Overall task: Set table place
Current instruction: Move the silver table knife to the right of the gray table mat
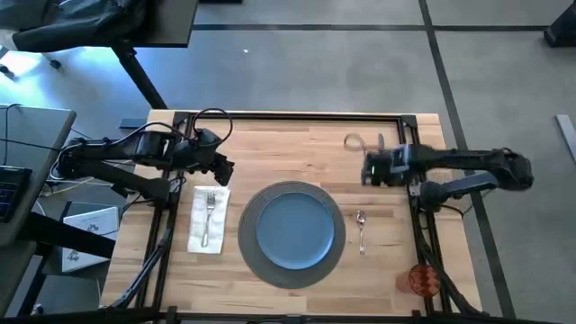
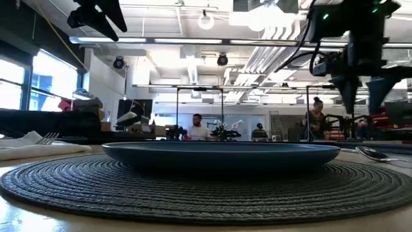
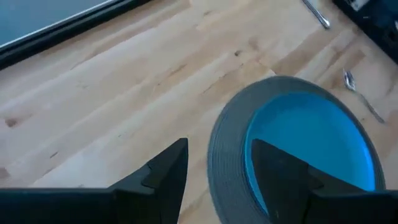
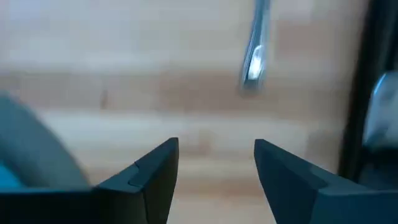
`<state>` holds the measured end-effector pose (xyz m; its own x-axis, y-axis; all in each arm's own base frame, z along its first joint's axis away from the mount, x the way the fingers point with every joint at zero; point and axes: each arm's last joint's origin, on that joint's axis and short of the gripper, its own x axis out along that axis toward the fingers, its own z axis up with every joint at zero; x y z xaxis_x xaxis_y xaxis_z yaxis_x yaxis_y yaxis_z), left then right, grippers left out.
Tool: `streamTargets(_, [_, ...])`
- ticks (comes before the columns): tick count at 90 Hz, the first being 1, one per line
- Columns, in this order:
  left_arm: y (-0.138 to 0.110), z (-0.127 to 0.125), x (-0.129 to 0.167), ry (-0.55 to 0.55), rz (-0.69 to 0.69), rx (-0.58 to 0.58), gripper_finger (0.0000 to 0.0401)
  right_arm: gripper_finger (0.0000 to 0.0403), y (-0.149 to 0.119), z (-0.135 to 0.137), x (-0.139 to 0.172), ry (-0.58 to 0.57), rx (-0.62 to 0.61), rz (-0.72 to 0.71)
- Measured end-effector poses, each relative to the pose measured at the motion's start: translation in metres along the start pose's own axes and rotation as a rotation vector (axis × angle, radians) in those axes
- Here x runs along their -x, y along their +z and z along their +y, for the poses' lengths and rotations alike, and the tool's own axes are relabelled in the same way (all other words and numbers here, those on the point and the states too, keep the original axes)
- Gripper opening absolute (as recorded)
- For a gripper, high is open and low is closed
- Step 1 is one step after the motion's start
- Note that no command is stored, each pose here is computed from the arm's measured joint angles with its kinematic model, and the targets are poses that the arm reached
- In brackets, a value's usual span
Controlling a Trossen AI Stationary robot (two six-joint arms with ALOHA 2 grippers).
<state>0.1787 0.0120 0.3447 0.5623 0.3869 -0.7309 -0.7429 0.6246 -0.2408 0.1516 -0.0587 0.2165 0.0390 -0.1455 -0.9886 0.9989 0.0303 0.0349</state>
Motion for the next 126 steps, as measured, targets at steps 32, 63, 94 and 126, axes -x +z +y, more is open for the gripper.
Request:
streamTargets(32, [0.024,0.001,-0.004,-0.056,-0.152,0.167,0.0161,0.0138,0.072,-0.025,-0.061,-0.026,-0.024,0.023])
streamTargets(63, [0.029,0.005,-0.006,-0.059,-0.159,0.2,0.0161,0.0075,0.083,-0.019,-0.098,-0.113,0.035,0.096])
streamTargets(94, [0.029,0.004,-0.006,-0.061,-0.155,0.173,0.0161,0.0008,0.054,-0.019,-0.086,-0.123,0.079,0.299])
streamTargets(126, [0.027,0.003,-0.007,-0.107,-0.104,0.03,0.0161,0.0,-0.034,-0.007,-0.079,-0.088,-0.015,0.405])
